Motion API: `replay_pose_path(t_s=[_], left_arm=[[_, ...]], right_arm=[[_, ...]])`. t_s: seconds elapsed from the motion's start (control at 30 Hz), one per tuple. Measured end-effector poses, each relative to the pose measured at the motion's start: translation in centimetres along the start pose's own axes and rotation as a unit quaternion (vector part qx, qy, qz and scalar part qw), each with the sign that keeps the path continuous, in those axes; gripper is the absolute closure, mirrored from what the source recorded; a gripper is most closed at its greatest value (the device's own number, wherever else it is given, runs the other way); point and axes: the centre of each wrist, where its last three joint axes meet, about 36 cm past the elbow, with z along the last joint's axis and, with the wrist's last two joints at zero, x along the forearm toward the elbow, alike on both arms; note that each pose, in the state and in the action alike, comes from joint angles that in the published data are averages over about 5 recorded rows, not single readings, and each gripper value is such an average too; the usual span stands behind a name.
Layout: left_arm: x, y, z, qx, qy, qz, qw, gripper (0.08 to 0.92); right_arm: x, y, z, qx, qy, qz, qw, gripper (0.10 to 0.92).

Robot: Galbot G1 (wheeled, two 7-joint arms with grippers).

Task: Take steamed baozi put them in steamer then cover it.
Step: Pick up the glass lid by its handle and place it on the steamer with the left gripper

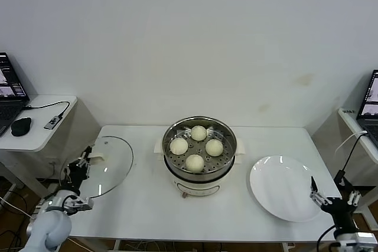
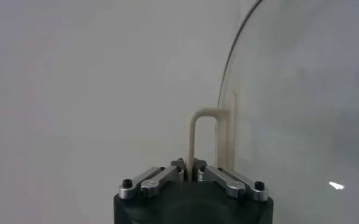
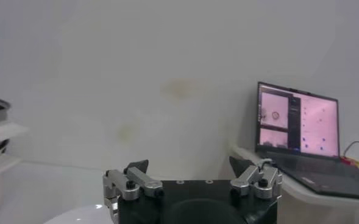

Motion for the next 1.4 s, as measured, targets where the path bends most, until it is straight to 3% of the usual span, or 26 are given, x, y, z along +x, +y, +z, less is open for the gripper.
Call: replay_pose_path(t_s=[0.17, 0.47, 0.9, 1.4], left_arm=[[1.1, 4.1, -2.8, 0.013, 0.002, -0.018, 1.000, 0.853], [1.2, 8.9, -8.9, 0.022, -0.029, -0.031, 0.999, 0.853], [-1.7, 9.8, -19.1, 0.015, -0.065, -0.017, 0.998, 0.853], [-4.9, 9.0, -29.8, -0.011, -0.074, -0.003, 0.997, 0.853]], right_arm=[[-0.4, 0.8, 0.1, 0.005, -0.004, -0.019, 1.000, 0.200], [-0.6, 3.1, 0.9, 0.022, -0.001, -0.049, 0.999, 0.200], [-1.3, 6.3, 3.0, 0.042, 0.019, -0.056, 0.997, 0.200], [-1.2, 7.5, 4.2, 0.057, 0.027, -0.061, 0.996, 0.200]])
